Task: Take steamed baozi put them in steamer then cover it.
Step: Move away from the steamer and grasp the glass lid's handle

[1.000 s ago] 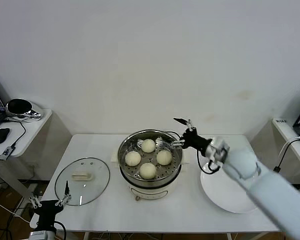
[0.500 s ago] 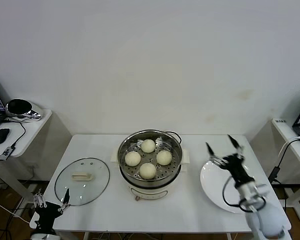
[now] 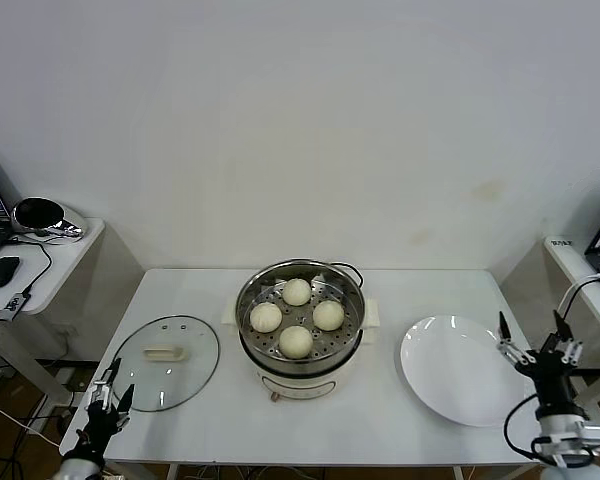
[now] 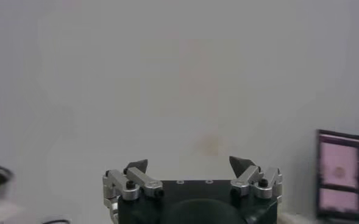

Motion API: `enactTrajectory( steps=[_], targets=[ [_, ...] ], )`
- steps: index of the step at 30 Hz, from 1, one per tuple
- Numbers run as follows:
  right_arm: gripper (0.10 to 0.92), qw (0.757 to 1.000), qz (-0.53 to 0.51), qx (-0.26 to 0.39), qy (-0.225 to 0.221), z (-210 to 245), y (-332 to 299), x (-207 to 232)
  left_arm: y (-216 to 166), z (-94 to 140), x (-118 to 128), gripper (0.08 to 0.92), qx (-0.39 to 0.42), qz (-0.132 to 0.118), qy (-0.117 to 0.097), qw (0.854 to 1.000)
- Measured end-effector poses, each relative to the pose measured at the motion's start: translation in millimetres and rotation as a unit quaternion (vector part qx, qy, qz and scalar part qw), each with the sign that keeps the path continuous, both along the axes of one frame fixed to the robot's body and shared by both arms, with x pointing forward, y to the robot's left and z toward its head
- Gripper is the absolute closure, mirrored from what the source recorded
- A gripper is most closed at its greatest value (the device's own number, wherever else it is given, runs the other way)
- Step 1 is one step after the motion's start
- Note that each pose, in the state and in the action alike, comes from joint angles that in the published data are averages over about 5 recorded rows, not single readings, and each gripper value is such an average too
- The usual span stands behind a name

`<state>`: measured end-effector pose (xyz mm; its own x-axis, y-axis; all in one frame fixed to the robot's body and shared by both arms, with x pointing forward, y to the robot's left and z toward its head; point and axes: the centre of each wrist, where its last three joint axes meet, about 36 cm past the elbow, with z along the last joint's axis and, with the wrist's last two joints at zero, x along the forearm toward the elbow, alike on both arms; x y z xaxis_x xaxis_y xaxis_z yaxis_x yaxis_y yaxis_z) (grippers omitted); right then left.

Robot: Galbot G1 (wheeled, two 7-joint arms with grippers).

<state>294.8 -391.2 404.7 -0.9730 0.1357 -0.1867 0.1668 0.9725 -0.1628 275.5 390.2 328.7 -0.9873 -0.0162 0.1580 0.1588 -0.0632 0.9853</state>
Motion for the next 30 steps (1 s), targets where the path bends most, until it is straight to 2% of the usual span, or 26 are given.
enactTrajectory(
  steps=[9, 16, 30],
  targets=[
    [0.2, 0.999, -0.032, -0.004, 0.003, -3.1, -7.4, -18.5, 6.5, -24.1, 44.0, 0.177, 0.053, -0.027, 0.003, 0.998],
    [0.2, 0.999, -0.046, -0.005, 0.002, -3.6, -11.1, -25.0, 7.0, -33.8, 76.6, 0.177, 0.07, -0.04, 0.002, 0.997],
    [0.2, 0.998, -0.056, -0.011, 0.003, -5.5, -13.2, -37.1, 5.4, -48.4, 120.2, 0.177, 0.078, -0.052, 0.001, 0.996]
  ],
)
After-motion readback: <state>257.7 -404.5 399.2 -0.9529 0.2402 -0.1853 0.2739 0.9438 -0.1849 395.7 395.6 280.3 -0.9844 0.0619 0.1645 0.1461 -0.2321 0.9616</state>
